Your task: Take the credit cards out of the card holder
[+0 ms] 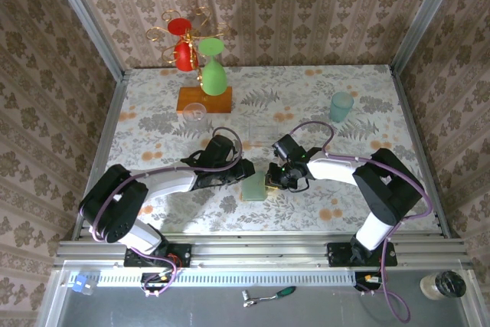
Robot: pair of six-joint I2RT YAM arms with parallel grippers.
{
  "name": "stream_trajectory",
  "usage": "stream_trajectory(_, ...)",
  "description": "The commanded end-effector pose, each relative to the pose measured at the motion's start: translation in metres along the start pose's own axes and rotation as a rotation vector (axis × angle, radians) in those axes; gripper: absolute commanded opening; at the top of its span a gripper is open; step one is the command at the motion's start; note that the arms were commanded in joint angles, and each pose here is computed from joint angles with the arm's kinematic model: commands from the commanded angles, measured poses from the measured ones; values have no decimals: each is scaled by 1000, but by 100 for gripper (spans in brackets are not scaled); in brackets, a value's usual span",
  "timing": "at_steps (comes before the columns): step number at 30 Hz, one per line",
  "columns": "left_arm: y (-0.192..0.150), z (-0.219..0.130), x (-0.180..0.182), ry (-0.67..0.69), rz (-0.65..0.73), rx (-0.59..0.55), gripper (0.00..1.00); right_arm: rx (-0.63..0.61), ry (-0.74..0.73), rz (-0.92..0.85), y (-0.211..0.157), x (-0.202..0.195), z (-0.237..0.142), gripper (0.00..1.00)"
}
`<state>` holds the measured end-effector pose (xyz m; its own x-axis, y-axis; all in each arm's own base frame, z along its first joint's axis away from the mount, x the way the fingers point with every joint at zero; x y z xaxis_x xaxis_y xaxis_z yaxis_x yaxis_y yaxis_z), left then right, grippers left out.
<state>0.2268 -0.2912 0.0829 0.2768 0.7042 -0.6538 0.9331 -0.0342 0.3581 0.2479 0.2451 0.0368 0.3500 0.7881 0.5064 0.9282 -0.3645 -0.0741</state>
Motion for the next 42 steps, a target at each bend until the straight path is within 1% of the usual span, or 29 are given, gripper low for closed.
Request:
stream_trajectory(1, 7, -5, -1, -9, -8, -37, 26, -20, 10, -16, 0, 2, -12, 10)
stream_trajectory(7, 2, 0, 4, 9, -7, -15, 26, 9, -35, -70, -6, -7, -22, 7)
stream_trajectory(17, 4, 1, 7, 28, 5, -19, 25, -10, -84, -137, -7, -11, -52, 5)
stream_trajectory(24, 4, -2, 10, 49, 10, -26, 25, -28, -88, -128, -5, -2, -66, 4)
stream_trajectory(29, 6, -10, 17, 68, 3, -53, 24, -51, -71, -113, -2, 8, -77, 3)
stream_trajectory(37, 6, -19, 26, 80, -10, -68, 23, -76, -60, -82, -5, 22, -81, 2)
stream_trajectory(42, 7, -26, 30, 86, -15, -78, 23, -110, -44, -84, -6, 37, -85, 0)
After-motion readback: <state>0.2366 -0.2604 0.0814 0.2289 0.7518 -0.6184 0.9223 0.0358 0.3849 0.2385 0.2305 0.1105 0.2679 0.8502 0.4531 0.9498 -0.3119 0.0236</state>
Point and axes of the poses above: each hand's point on the last joint's axis, 136 mm out from that joint toward the fingers, its own z axis out along the fingers, its own x axis along the line the jaws close on, y = z × x, the point moved 2 cm from there along -z, back along the fingers, and after that the axes turned 15 degrees about z, right-handed, at the moved point
